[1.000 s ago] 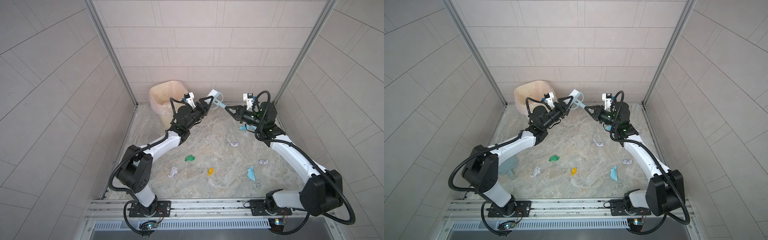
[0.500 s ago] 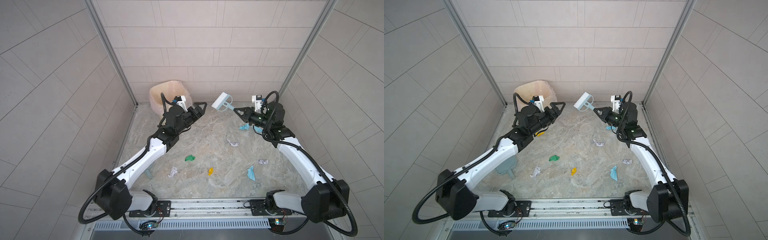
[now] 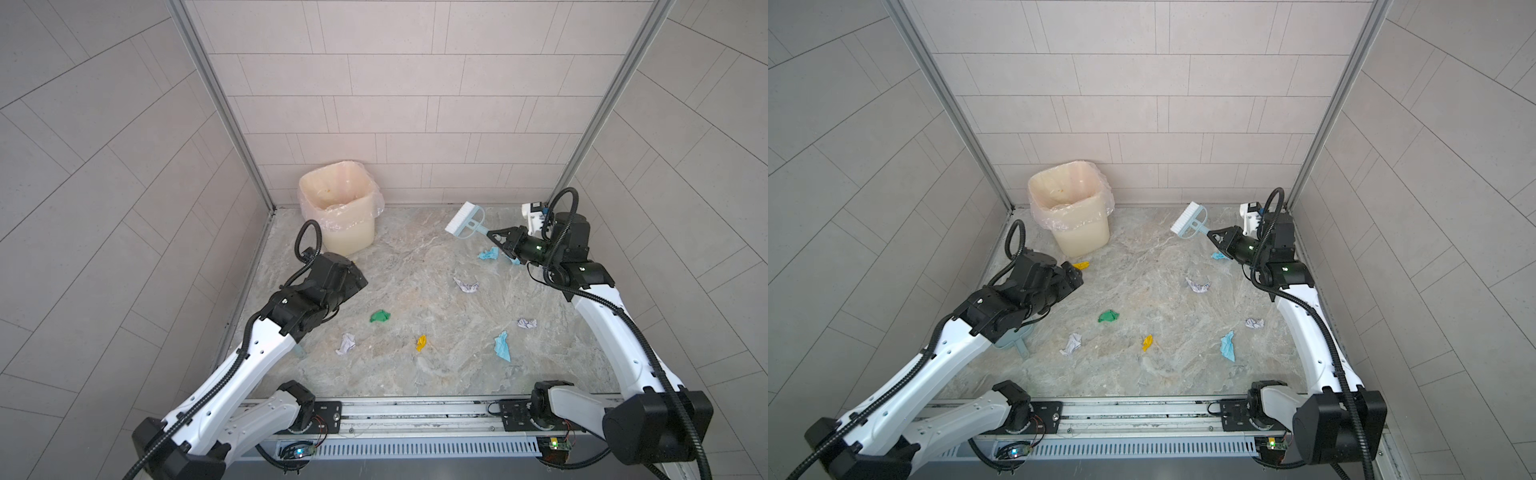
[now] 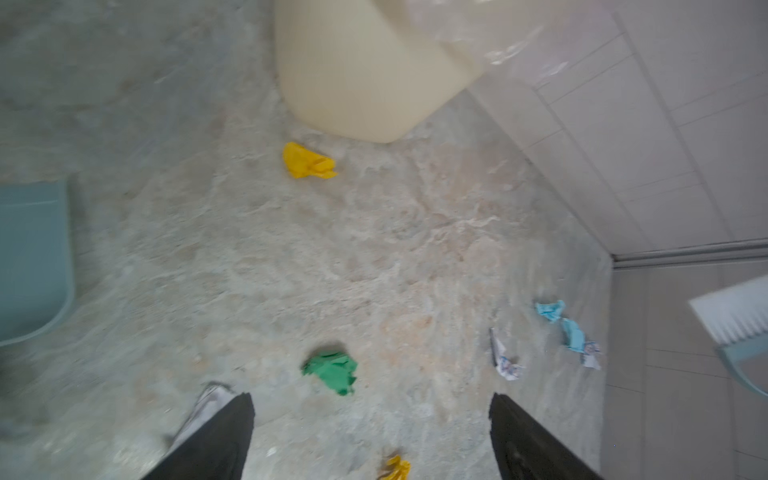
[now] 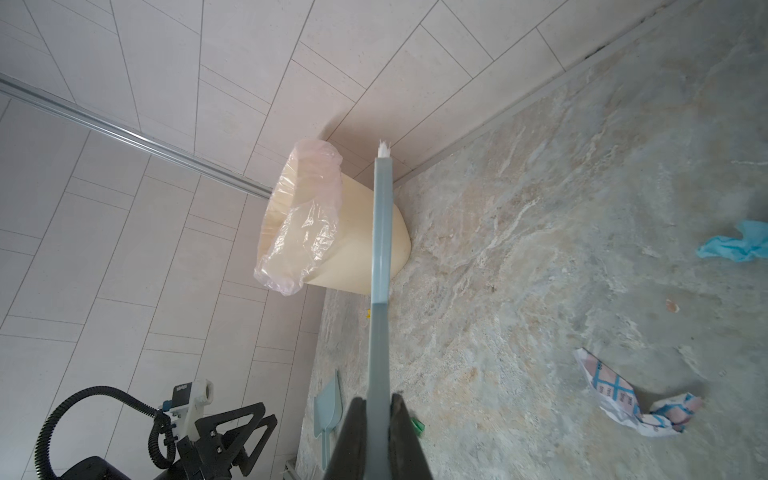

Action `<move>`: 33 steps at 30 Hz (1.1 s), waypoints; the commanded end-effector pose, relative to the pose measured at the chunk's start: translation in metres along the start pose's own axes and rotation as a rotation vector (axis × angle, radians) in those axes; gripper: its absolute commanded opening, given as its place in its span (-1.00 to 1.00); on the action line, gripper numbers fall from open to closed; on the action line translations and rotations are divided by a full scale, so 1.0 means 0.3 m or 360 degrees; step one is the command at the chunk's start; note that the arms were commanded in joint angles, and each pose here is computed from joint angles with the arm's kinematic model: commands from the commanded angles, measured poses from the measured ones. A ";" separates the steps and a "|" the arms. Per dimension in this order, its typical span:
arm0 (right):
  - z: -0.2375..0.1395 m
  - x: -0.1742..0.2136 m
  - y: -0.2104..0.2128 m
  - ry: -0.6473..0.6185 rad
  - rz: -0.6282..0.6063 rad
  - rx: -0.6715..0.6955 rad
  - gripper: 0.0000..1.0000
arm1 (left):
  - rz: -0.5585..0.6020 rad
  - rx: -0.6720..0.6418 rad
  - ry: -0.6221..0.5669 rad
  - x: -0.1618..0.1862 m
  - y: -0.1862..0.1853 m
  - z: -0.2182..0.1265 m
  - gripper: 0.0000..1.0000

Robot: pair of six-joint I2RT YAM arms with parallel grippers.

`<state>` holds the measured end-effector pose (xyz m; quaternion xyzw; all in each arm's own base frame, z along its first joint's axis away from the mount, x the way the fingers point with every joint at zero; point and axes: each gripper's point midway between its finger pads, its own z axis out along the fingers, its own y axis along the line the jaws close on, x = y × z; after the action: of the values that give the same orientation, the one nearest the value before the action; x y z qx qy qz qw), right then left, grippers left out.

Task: Sweep away the paper scraps from the table
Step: 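Lower the left gripper toward the light green dustpan while the right holds the brush, then grasp the dustpan handle with the left gripper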

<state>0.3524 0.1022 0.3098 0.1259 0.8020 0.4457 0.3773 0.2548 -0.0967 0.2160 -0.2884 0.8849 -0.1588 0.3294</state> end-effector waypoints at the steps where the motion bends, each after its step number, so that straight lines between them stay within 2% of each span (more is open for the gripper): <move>1: -0.021 0.044 -0.023 0.0062 -0.0027 0.0027 -1.00 | -0.0076 -0.0452 0.0060 0.056 0.274 -0.014 0.91; 5: -0.026 0.055 -0.047 0.0079 -0.0016 0.0048 -1.00 | -0.0239 -0.0582 0.0138 0.110 0.421 0.004 0.91; 10: -0.026 0.047 -0.056 0.0080 -0.0010 0.0059 -1.00 | -0.0371 -0.0688 0.0217 0.159 0.534 0.049 0.91; 19: -0.029 0.027 -0.052 0.0081 -0.0020 0.0075 -1.00 | -0.0411 -0.0961 0.0310 0.180 0.665 0.104 0.91; 28: -0.034 0.018 -0.058 0.0063 -0.0013 0.0105 -1.00 | -0.0393 -0.1025 0.0352 0.227 0.743 0.165 0.91; 33: -0.040 0.009 -0.056 0.0040 -0.0010 0.0119 -1.00 | -0.0391 -0.0957 0.0348 0.235 0.737 0.218 0.91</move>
<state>0.3419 0.0906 0.2823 0.1370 0.8292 0.4214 0.3406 0.1555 0.0253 0.0323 -0.4618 0.8810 0.0466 0.0920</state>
